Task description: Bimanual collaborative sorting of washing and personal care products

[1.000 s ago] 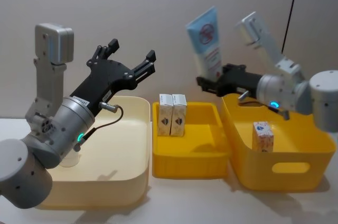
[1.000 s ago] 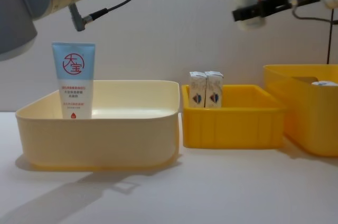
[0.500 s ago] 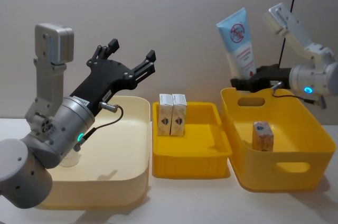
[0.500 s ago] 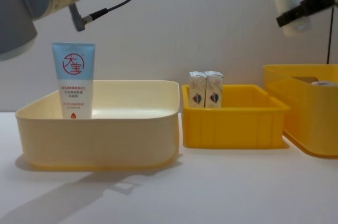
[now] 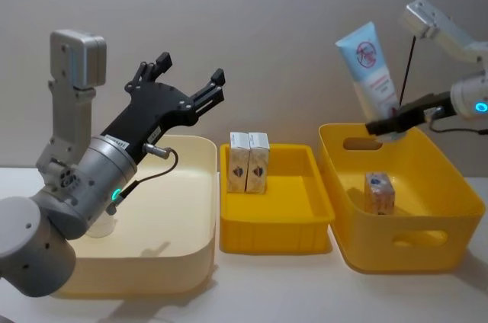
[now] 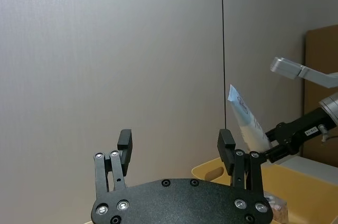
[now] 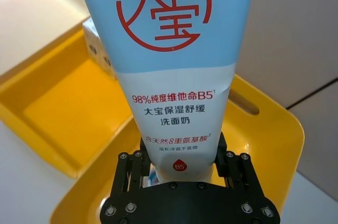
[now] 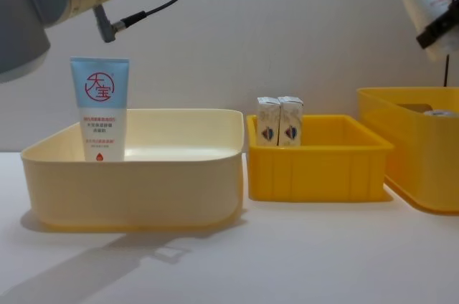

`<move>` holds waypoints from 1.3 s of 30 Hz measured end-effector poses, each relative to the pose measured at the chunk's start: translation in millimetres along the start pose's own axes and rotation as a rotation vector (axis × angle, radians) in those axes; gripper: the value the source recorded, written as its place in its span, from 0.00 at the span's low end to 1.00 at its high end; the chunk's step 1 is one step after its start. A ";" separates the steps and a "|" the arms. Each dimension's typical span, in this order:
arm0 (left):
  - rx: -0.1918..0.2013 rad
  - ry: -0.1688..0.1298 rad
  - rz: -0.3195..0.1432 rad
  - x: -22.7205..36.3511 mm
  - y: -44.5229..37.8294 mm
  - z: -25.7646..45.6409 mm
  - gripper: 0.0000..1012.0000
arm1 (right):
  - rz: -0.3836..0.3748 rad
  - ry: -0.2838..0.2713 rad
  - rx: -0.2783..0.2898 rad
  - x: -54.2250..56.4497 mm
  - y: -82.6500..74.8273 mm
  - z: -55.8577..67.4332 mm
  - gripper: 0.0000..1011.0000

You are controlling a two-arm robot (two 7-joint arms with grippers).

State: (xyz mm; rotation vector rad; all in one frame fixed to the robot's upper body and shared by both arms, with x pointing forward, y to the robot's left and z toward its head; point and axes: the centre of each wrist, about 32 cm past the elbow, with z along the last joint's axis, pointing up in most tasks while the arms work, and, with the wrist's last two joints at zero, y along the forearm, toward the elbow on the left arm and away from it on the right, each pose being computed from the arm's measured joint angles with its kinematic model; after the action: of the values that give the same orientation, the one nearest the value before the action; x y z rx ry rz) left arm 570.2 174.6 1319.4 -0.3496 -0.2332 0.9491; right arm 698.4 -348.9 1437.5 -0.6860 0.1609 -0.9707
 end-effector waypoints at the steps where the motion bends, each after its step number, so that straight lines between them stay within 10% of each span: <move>1: 0.000 0.000 0.000 0.1 0.0 0.0 0.99 | 0.004 0.001 -0.007 1.9 -1.9 2.2 0.65; 15: 0.000 0.000 0.000 0.1 0.0 0.0 0.99 | 0.061 0.059 -0.182 37.5 -15.7 16.3 0.80; 23: 0.000 0.000 0.000 0.1 0.0 0.0 0.99 | 0.070 0.074 -0.219 44.7 -23.4 19.6 0.99; 39: 0.000 0.000 0.000 0.0 0.0 0.0 0.99 | 0.076 0.090 -0.249 50.7 -31.6 21.5 0.99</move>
State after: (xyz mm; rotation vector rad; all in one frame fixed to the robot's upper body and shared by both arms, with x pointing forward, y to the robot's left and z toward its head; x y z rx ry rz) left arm 570.2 174.6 1319.4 -0.3496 -0.2333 0.9492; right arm 714.1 -391.5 1482.0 -0.8583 0.3896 -0.9170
